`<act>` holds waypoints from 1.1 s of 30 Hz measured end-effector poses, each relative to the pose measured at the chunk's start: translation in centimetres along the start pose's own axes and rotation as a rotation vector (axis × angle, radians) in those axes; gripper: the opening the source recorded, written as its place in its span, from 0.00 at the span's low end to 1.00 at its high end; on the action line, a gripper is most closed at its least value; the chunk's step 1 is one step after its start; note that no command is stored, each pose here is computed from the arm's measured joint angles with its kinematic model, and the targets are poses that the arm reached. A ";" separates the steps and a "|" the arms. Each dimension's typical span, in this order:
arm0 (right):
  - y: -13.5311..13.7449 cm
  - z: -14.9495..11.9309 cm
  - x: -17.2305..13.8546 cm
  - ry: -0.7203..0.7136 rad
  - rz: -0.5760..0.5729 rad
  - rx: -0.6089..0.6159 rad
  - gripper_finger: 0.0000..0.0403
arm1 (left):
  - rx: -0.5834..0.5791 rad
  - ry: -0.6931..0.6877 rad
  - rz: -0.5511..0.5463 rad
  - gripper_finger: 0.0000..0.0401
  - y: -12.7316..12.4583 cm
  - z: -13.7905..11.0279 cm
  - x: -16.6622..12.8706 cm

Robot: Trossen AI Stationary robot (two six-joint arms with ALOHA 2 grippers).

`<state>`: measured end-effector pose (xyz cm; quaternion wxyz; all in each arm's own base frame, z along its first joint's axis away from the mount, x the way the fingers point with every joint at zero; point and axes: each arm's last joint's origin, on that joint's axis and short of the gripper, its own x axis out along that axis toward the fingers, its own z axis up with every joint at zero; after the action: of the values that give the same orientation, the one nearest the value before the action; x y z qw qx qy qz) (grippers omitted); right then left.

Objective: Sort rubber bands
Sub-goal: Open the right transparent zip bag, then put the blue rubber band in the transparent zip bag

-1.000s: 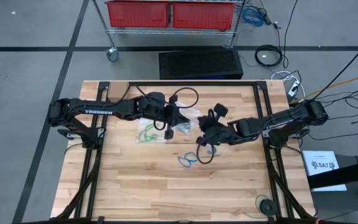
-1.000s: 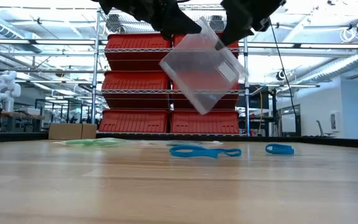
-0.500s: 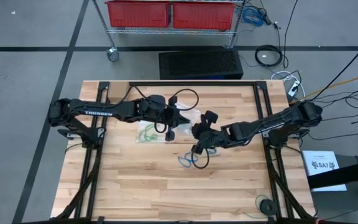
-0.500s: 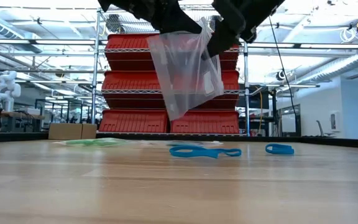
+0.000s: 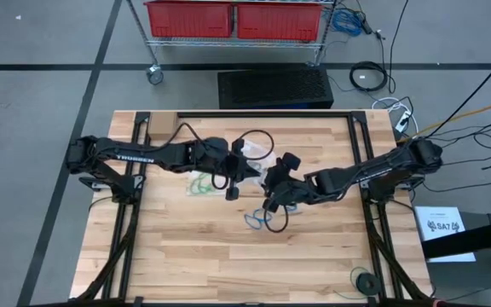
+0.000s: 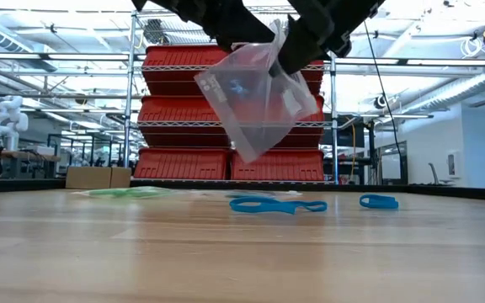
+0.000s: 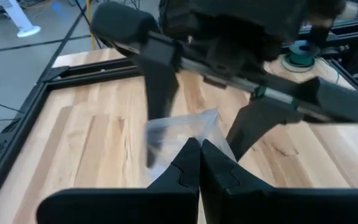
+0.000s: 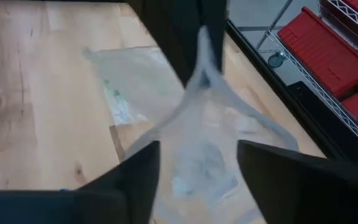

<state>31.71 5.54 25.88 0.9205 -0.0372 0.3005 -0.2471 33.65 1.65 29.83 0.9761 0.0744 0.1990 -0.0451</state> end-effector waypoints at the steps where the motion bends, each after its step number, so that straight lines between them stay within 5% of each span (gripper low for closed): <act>1: -0.1 0.1 -0.4 -0.004 0.007 0.000 0.57 | 0.001 0.001 -0.003 0.00 -0.1 0.0 0.0; 14: -1.8 0.8 -4.7 0.024 0.246 0.011 0.59 | -0.023 0.039 -0.024 0.00 -0.9 -1.8 0.4; 22: -2.7 -0.1 -7.5 0.094 0.267 0.001 0.61 | -0.027 0.061 -0.009 0.00 -0.9 -2.8 0.6; 27: -2.3 -3.0 -7.9 0.282 0.214 0.028 0.62 | -0.027 0.071 -0.009 0.00 -0.9 -3.1 0.6; 33: 0.1 -9.8 -5.0 0.349 0.242 0.096 0.62 | -0.027 0.067 -0.008 0.00 -0.9 -3.1 0.6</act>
<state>22.69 8.80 20.49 0.8782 0.0862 0.4453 -0.1516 32.93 1.21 26.69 0.9696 0.0621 0.2327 -0.0438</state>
